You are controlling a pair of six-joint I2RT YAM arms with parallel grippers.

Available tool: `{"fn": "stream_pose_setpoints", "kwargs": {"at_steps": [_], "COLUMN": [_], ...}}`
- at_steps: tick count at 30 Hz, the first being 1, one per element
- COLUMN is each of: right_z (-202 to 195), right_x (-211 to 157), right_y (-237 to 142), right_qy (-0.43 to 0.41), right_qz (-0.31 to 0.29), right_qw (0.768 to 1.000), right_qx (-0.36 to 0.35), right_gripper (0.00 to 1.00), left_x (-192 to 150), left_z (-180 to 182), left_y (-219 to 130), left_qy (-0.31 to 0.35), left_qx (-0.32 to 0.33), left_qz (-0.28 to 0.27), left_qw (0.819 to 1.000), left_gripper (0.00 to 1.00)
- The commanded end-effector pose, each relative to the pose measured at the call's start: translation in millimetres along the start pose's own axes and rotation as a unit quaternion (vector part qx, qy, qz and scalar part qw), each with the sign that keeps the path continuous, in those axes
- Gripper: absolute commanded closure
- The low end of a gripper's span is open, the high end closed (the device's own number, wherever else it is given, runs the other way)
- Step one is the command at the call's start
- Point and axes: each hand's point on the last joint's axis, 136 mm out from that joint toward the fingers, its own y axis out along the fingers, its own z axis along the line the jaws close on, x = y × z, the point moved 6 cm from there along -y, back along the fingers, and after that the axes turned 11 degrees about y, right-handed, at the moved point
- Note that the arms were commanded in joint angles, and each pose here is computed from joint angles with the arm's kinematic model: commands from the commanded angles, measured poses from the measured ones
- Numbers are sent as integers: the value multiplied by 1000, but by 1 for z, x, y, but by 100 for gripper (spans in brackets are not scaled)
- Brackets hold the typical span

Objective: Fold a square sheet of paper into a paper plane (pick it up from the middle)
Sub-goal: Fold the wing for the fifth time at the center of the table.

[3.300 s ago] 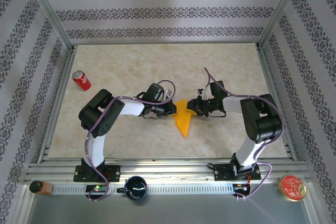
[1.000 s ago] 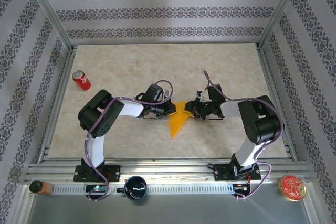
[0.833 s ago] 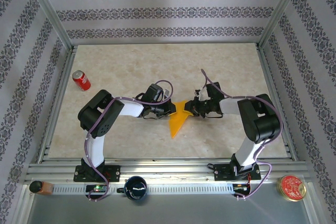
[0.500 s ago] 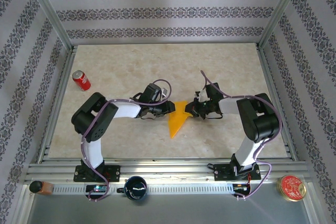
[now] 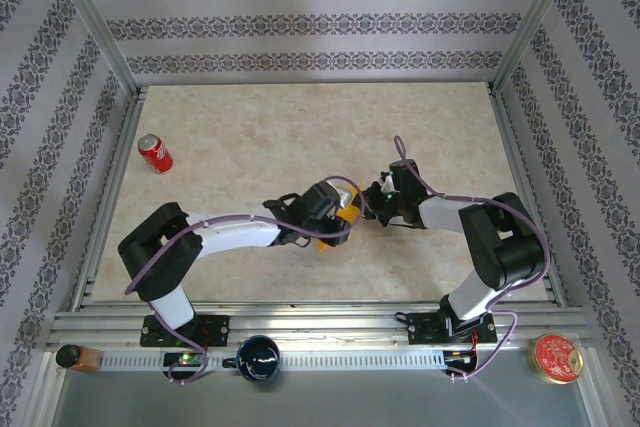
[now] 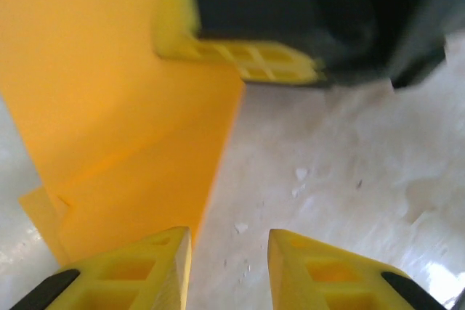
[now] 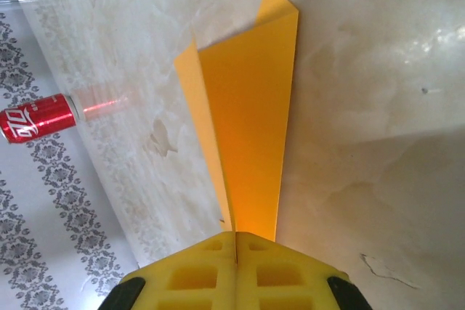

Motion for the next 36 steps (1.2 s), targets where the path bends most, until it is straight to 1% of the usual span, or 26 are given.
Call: {"fn": "stream_pose_setpoints", "kwargs": {"at_steps": [1, 10, 16, 20, 22, 27, 28, 33, 36], "right_z": [8, 7, 8, 7, 8, 10, 10, 11, 11], "right_x": [0, -3, -4, -3, -3, -2, -2, -1, -1], "right_y": [0, 1, 1, 1, 2, 2, 2, 1, 1], "right_qy": [17, 24, 24, 25, 23, 19, 19, 17, 15], "right_qz": [-16, -15, -13, -15, -14, -13, -13, -13, -13], "right_qw": [999, 999, 999, 999, 999, 999, 999, 999, 999], "right_qx": [29, 40, 41, 40, 40, 42, 42, 44, 44], "right_gripper": [100, 100, 100, 100, 100, 100, 100, 100, 100], "left_x": [-13, -20, -18, -16, -15, -13, -15, -17, -14], "left_z": [2, 1, 3, 5, 2, -9, -10, -15, -19], "left_y": [5, 22, 24, 19, 13, -3, -5, -8, -14], "left_qy": [95, 135, 137, 138, 146, 157, 161, 174, 175], "left_qx": [72, 146, 168, 179, 171, 119, 111, 89, 70], "left_qz": [49, 84, 80, 67, 49, -11, -14, -18, -36], "left_qw": [992, 977, 973, 972, 973, 980, 981, 981, 981], "left_gripper": [64, 63, 63, 63, 62, 53, 51, 51, 51]}}
